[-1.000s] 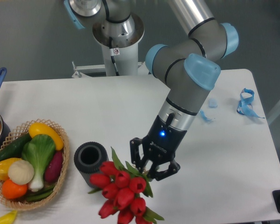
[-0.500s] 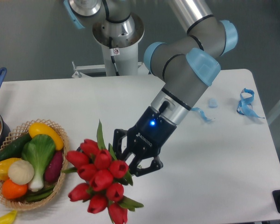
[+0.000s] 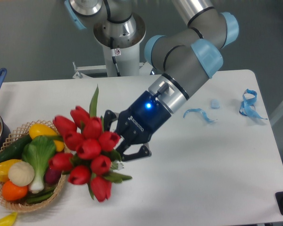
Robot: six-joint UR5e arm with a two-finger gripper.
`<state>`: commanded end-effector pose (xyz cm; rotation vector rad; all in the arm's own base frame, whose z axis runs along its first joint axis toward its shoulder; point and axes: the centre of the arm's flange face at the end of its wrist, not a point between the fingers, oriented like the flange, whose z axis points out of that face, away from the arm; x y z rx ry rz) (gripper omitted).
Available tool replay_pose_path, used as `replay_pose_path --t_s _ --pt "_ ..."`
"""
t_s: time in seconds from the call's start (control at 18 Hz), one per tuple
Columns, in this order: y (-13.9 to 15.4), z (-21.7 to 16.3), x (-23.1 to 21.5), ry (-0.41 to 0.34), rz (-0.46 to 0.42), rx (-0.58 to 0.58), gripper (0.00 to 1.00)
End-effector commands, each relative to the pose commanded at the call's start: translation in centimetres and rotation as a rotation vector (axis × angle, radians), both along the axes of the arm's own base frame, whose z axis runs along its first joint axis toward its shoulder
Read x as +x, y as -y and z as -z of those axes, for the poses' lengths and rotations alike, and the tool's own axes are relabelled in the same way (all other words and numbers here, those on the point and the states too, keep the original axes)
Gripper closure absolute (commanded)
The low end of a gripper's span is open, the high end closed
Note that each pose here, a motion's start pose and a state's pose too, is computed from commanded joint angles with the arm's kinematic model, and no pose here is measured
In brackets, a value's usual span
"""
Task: Insert the flowers into the vase
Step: 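Carry the tulips toward the black vase and raise stems above it, then lower the tulip stems down into the black vase opening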
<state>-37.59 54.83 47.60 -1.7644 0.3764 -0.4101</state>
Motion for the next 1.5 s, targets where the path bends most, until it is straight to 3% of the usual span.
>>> replay_pose_path --t_s 0.39,0.89,1.5 --pt "1.4 1.8 3.6 -0.030 0.059 0.057 0.99" --pt "1.9 4.3 4.7 -0.027 0.079 0.068 0.97" --pt "2.5 10.4 5.9 -0.065 0.114 0.082 0.92"
